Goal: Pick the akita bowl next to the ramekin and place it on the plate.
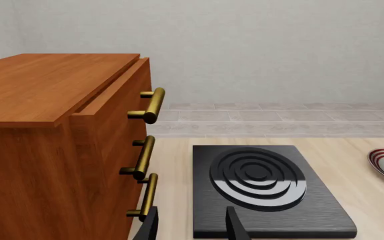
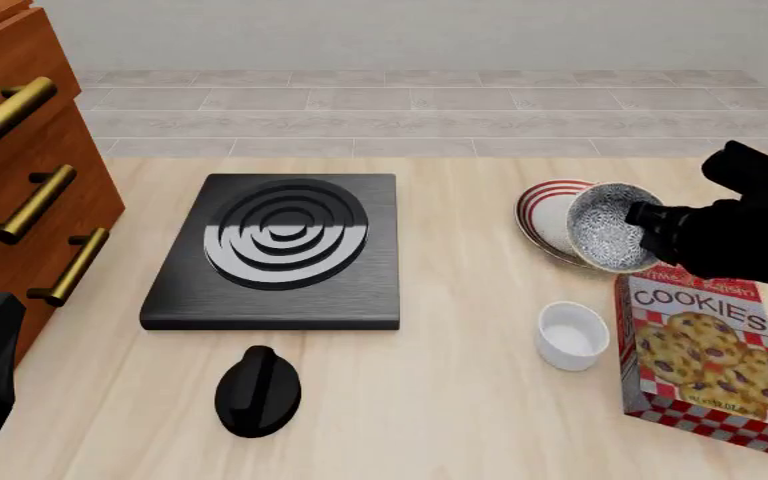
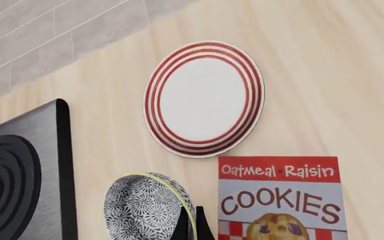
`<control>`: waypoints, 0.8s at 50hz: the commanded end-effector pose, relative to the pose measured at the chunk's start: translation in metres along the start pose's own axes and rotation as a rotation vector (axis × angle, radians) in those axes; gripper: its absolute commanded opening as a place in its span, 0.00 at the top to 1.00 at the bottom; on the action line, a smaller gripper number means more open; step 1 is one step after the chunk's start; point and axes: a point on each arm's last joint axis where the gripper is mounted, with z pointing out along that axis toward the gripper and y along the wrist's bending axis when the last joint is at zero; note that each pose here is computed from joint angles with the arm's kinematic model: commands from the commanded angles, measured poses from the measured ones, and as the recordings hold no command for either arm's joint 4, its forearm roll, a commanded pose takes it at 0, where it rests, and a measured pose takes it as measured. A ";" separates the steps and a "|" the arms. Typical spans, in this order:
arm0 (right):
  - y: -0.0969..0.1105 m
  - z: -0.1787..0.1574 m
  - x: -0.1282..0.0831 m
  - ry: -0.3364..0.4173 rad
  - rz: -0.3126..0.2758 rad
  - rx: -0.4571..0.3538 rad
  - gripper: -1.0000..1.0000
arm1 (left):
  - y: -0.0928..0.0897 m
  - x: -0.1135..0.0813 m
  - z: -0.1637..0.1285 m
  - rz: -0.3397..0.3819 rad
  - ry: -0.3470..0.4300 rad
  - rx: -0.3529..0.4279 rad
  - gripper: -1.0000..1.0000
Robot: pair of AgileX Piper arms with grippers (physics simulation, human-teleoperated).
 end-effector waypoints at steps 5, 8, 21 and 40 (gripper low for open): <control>-0.011 0.015 -0.009 -0.023 0.027 0.031 1.00 | 0.000 0.000 0.000 0.000 0.000 0.000 0.00; -0.013 0.020 -0.011 -0.025 0.033 0.038 1.00 | 0.000 0.000 0.000 0.000 0.000 0.000 0.00; -0.017 0.034 -0.020 -0.030 0.051 0.054 1.00 | 0.000 0.000 0.000 0.000 0.000 0.000 0.00; -0.020 0.052 -0.024 -0.031 0.042 0.063 1.00 | 0.000 0.000 0.000 0.000 0.000 0.000 0.00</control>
